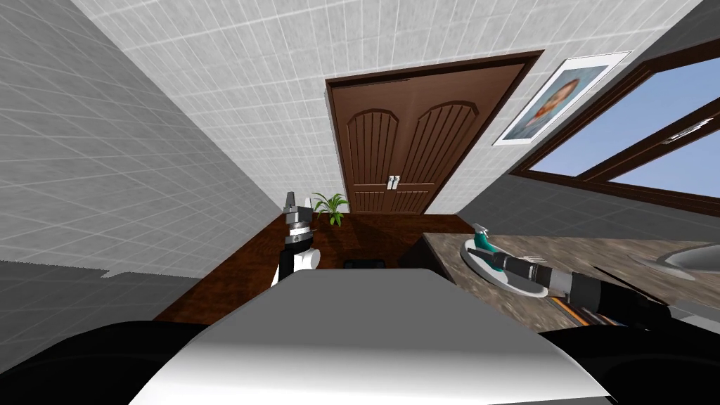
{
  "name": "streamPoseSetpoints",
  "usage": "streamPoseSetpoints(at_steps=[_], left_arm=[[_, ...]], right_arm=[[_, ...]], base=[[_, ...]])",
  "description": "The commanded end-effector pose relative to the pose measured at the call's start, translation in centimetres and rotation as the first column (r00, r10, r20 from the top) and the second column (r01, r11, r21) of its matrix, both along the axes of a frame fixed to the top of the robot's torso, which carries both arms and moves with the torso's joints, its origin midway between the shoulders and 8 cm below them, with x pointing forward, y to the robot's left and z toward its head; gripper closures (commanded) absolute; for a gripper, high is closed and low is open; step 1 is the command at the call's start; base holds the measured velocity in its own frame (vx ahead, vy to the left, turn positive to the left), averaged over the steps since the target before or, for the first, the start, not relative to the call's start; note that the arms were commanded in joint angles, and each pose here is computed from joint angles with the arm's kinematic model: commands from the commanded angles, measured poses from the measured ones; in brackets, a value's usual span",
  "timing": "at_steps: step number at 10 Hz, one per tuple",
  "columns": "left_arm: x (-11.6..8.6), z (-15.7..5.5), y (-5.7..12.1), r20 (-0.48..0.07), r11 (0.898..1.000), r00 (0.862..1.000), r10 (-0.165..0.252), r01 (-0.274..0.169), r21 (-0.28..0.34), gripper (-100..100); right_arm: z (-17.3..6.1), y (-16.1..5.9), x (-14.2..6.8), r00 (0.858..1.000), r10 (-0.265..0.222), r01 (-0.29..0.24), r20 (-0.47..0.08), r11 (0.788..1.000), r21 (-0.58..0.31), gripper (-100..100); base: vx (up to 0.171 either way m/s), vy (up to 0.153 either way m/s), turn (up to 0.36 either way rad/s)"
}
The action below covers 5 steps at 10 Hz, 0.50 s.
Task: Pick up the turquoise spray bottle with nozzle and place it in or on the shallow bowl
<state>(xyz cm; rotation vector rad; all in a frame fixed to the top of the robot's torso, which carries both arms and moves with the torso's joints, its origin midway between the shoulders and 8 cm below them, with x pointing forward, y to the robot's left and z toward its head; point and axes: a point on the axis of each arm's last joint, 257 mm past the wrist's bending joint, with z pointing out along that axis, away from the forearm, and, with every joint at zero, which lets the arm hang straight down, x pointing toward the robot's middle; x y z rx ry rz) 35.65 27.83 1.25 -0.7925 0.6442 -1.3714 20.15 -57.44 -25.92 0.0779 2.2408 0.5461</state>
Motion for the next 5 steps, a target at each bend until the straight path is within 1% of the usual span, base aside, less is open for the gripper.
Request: streamPoseSetpoints(at_steps=[1, 3, 4, 5], left_arm=[[0.0, 0.0, 0.0, 0.000, 1.000, 1.000, 0.000, 0.000, 0.000, 0], [0.0, 0.0, 0.0, 0.000, 1.000, 1.000, 0.000, 0.000, 0.000, 0], [0.0, 0.0, 0.0, 0.000, 1.000, 1.000, 0.000, 0.000, 0.000, 0], [0.0, 0.0, 0.0, 0.000, 1.000, 1.000, 0.000, 0.000, 0.000, 0]], right_arm=[[0.3, -0.6, -1.0, 1.000, -0.017, 0.017, -0.008, 1.000, -0.006, -100], [-0.5, -0.9, -3.1, 0.998, -0.033, 0.032, -0.051, 0.999, -0.007, -100], [0.1, -1.5, -4.7, 0.999, -0.042, 0.042, -0.009, 0.999, -0.019, -100], [0.2, -1.2, -5.6, 0.998, -0.059, 0.059, 0.004, 0.998, 0.006, -100]], base=[[0.000, 0.000, 0.000], [-0.008, 0.001, 0.003], [0.075, 0.002, 0.321], [0.103, -0.015, 0.199]])
